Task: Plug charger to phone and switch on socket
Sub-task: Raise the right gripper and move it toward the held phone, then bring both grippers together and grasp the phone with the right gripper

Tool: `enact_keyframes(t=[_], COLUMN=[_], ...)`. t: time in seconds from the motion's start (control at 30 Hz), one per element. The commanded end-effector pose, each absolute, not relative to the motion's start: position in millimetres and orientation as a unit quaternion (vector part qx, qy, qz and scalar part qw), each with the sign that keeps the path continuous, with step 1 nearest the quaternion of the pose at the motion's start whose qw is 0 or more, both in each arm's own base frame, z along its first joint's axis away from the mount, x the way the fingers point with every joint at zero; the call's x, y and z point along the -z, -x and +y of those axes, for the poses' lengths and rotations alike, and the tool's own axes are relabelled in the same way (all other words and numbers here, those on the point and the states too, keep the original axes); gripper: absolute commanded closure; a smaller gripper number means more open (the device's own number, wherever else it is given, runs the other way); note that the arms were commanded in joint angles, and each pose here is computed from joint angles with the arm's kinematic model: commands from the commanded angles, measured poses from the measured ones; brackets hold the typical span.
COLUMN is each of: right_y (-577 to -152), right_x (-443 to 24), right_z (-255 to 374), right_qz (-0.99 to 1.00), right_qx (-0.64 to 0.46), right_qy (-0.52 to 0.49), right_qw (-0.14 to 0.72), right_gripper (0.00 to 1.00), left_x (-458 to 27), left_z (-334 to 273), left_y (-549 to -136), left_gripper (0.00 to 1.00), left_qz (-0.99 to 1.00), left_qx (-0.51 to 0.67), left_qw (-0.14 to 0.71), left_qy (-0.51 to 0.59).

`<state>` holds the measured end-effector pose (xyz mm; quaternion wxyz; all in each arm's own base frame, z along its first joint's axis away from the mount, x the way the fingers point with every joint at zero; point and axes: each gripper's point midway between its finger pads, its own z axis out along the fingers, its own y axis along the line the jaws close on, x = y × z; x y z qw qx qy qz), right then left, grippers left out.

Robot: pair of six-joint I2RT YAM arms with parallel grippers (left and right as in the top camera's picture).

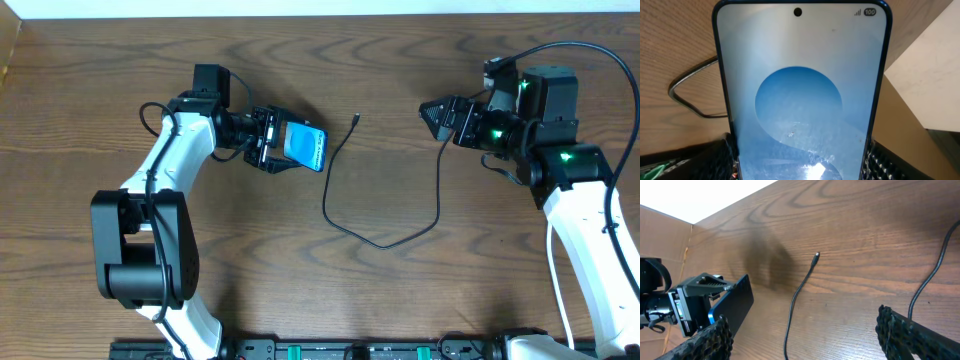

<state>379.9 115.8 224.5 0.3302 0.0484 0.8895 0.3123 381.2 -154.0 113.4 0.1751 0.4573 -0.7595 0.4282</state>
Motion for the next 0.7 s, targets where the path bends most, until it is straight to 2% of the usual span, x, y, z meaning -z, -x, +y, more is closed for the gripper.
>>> enact_keyframes(t=[0.0, 0.37, 0.57, 0.67], right_y=[-383.1, -386.9, -390.2, -389.7], right_x=[-230.3, -222.0, -210.0, -198.0], right_z=[118.5, 124.6, 166.9, 191.4], right_qz=[0.887, 0.889, 0.881, 0.879], right_qx=[-0.317, -0.32, -0.366, -0.385], right_qy=[-0.052, -0.047, 0.004, 0.029], right_qw=[0.333, 0.324, 0.299, 0.28], right_gripper=[0.09, 0.09, 0.09, 0.12], left_x=[-130.0, -116.5, -109.0, -109.4], left_z=[-158.9, -157.8, -170.8, -183.9], left_y=[-380.6, -387.7, -401.5, -405.7], left_gripper=[0.37, 0.38, 0.39, 0.39], left_qz=[-0.75, -0.775, -0.806, -0.808], left_qx=[-0.45, -0.417, -0.398, -0.396], left_qw=[0.183, 0.141, 0.079, 0.066], left_qy=[-0.449, -0.454, -0.432, -0.431])
